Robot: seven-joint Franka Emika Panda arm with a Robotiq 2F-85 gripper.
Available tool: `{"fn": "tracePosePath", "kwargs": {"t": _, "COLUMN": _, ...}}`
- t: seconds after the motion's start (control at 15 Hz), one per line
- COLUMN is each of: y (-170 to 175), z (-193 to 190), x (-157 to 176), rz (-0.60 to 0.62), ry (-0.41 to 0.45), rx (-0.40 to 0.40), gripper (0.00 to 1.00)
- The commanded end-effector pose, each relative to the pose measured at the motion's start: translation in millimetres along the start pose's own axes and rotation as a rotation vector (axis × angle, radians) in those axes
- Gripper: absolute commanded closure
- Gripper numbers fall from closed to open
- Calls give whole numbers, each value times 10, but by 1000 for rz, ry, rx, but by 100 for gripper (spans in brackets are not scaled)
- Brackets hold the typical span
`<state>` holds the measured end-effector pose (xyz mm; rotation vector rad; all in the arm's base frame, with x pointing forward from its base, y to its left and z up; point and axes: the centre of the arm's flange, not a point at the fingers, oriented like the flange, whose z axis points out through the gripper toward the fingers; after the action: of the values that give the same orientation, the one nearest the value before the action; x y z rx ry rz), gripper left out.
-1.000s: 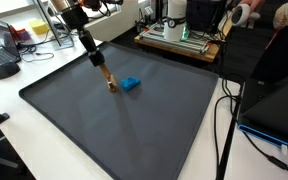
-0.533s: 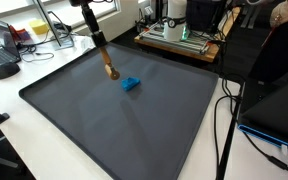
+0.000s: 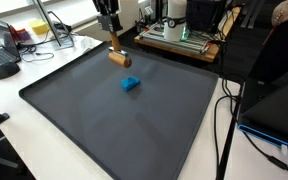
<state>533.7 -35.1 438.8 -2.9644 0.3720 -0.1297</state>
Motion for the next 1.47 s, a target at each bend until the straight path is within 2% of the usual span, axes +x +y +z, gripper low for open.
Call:
{"fn": "tracePosePath", "kwargs": {"t": 0.0, "y": -407, "z": -128, "x": -250, "rz": -132, "ry": 32, "rx": -112, "gripper": 78}}
{"fn": "tracePosePath", "kwargs": {"t": 0.4, "y": -1132, "z": 3, "x": -348, "rz": -359, "ry": 32, "rx": -258, "gripper": 78}}
{"fn": "tracePosePath", "kwargs": {"t": 0.87, "y": -1785, "z": 391, "x": -378, "rz": -606, "ry": -40, "rx": -391, "gripper": 78}}
{"fn": "tracePosePath", "kwargs": {"t": 1.13, "y": -2042, "z": 673, "x": -298, "rz": -724, "ry": -59, "rx": -422, "gripper": 78}}
{"fn": "tracePosePath", "kwargs": {"t": 1.4, "y": -2146, "z": 948, "x": -192, "rz": -798, "ry": -106, "rx": -450, "gripper": 78}}
